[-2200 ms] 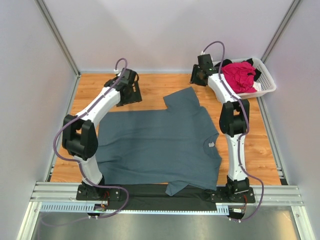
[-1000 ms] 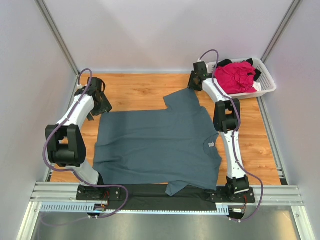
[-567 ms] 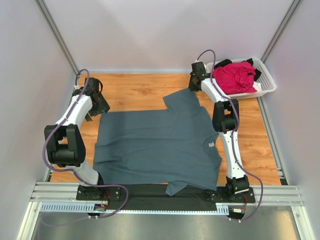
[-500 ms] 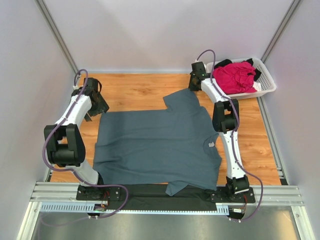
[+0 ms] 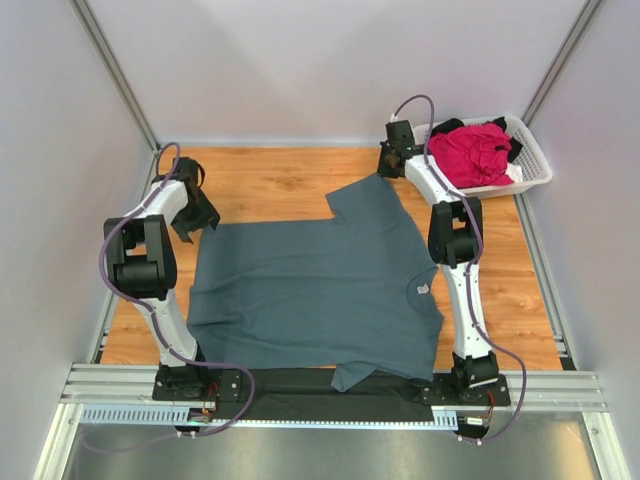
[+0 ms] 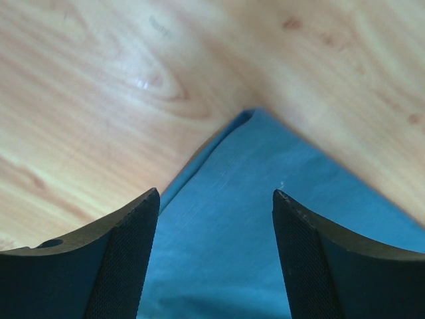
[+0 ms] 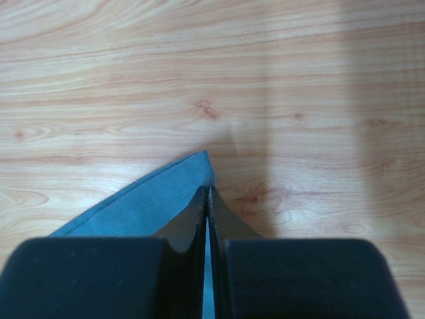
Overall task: Fold and stack the t-shirts
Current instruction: Fold the tshirt
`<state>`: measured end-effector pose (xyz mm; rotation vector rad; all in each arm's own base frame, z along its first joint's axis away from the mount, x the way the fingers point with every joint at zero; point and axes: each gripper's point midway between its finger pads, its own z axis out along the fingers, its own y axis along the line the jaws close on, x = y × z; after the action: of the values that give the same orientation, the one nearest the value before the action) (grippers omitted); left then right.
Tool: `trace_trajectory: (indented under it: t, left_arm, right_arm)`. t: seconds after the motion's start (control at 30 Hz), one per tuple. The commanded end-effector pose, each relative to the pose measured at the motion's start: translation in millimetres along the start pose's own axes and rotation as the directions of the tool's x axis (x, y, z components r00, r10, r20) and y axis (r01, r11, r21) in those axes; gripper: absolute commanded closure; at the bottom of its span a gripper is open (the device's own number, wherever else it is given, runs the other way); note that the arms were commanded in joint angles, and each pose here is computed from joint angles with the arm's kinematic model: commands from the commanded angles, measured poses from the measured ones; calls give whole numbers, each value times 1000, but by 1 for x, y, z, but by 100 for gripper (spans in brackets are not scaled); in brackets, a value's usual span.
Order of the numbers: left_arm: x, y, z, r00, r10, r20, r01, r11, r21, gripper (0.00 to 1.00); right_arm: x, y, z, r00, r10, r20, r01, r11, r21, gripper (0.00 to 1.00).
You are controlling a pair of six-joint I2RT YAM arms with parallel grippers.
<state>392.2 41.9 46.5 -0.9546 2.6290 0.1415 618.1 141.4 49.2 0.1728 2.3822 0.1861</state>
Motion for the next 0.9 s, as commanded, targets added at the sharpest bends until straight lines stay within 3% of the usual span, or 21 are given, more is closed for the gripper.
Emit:
trace_trajectory:
  t: [0.0,0.3,0.7,0.87]
  left_arm:
    - [-34,-20,-5,995,12,95,-18,998,67,25]
    - [-47,-25,17,995,19,97,-21,1000,23,33]
    - [-47,-31,26,996,28,85,-31,999,34,53]
    - [-43,-32,34,997,28,73,-31,999,42,67]
  right_arm:
    - [-50,21,-34,992,-7,127,16,997,-71,100]
    - [-36,17,-26,996,-6,92,11,998,-59,100]
    - [-32,15,-21,996,-3,84,8,999,-50,100]
    - [-34,13,-20,996,-5,92,9,999,-42,100]
